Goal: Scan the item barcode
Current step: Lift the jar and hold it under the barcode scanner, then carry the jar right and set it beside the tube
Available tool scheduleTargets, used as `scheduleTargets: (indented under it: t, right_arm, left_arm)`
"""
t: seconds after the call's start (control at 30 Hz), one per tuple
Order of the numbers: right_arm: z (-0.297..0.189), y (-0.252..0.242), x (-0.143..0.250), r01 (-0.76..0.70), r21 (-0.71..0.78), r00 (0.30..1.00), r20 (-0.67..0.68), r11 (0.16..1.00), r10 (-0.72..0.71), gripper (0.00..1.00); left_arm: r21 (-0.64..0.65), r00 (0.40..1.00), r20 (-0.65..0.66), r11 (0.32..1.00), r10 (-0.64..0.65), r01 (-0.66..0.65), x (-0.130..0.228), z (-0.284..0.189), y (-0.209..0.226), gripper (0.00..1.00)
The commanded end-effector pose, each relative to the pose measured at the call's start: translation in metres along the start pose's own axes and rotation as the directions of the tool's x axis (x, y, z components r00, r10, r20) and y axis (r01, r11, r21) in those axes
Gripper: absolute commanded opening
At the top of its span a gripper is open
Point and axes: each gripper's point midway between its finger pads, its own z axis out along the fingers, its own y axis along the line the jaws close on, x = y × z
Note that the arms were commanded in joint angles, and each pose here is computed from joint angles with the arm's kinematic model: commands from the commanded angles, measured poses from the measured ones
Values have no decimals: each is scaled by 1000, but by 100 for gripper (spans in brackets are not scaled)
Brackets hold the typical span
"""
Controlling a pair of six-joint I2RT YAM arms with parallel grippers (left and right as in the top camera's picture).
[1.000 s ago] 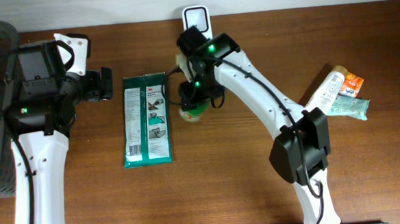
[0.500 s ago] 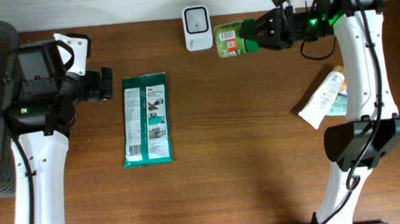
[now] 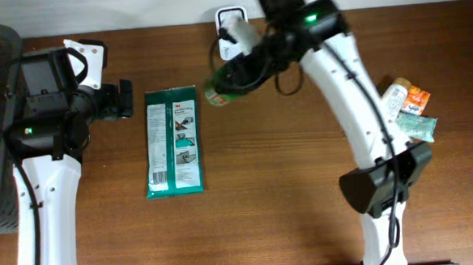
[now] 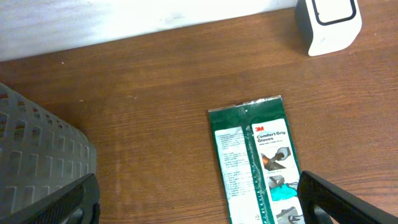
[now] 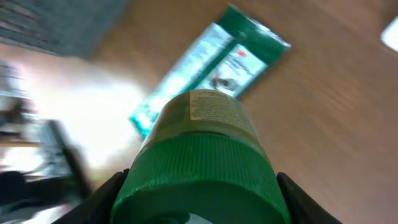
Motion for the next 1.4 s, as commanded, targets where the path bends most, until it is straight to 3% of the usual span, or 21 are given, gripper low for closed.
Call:
scheduleTargets:
  t: [0.0, 0.07, 0.2, 0.3, 0.4, 0.5, 0.6, 0.7, 0.9, 1.2, 1.27, 1.37]
  right_arm:
    - [18, -57, -4, 49, 391, 998, -61, 919, -27, 50]
    - [30, -88, -12, 76, 520, 997, -68, 851, -47, 50]
    - [60, -139, -44, 296, 618, 952, -127, 728, -280, 47]
    - [72, -162, -70, 488, 644, 852, -206, 589, -482, 47]
    - [57, -184, -106, 585, 723, 738, -288, 367, -611, 46]
    - [34, -191, -141, 541, 804, 689, -255, 248, -679, 47]
    - [22, -209, -159, 467, 863, 680, -210, 194, -703, 47]
    - [35, -231, -153, 527, 842, 638, -300, 118, -709, 47]
    - [58, -235, -155, 587, 807, 557, -349, 60, -754, 53]
    - [59, -234, -154, 589, 805, 557, -349, 62, -754, 52]
    - [57, -233, -153, 583, 808, 570, -335, 83, -750, 47]
    - [24, -212, -167, 471, 863, 634, -186, 184, -751, 45]
  left_arm:
    - [10, 1000, 26, 1000, 11, -11, -7, -6, -2, 99]
    - [10, 1000, 26, 1000, 11, -11, -7, -6, -2, 99]
    - [10, 1000, 26, 1000, 11, -11, -7, -6, -2, 99]
    - [10, 1000, 26, 1000, 11, -11, -7, -6, -2, 99]
    - [10, 1000, 26, 1000, 11, -11, -7, -6, -2, 99]
    - [10, 1000, 26, 1000, 11, -11, -7, -6, -2, 99]
    - [10, 1000, 26, 1000, 11, -11, -7, -6, -2, 99]
    - [10, 1000, 26, 1000, 11, -11, -7, -6, -2, 99]
    - [10, 1000, 26, 1000, 11, -11, -7, -6, -2, 99]
    - [10, 1000, 26, 1000, 11, -11, -7, -6, -2, 99]
    - [10, 1000, 26, 1000, 11, -11, -7, -6, -2, 99]
    - [10, 1000, 26, 1000, 11, -11, -7, -6, -2, 99]
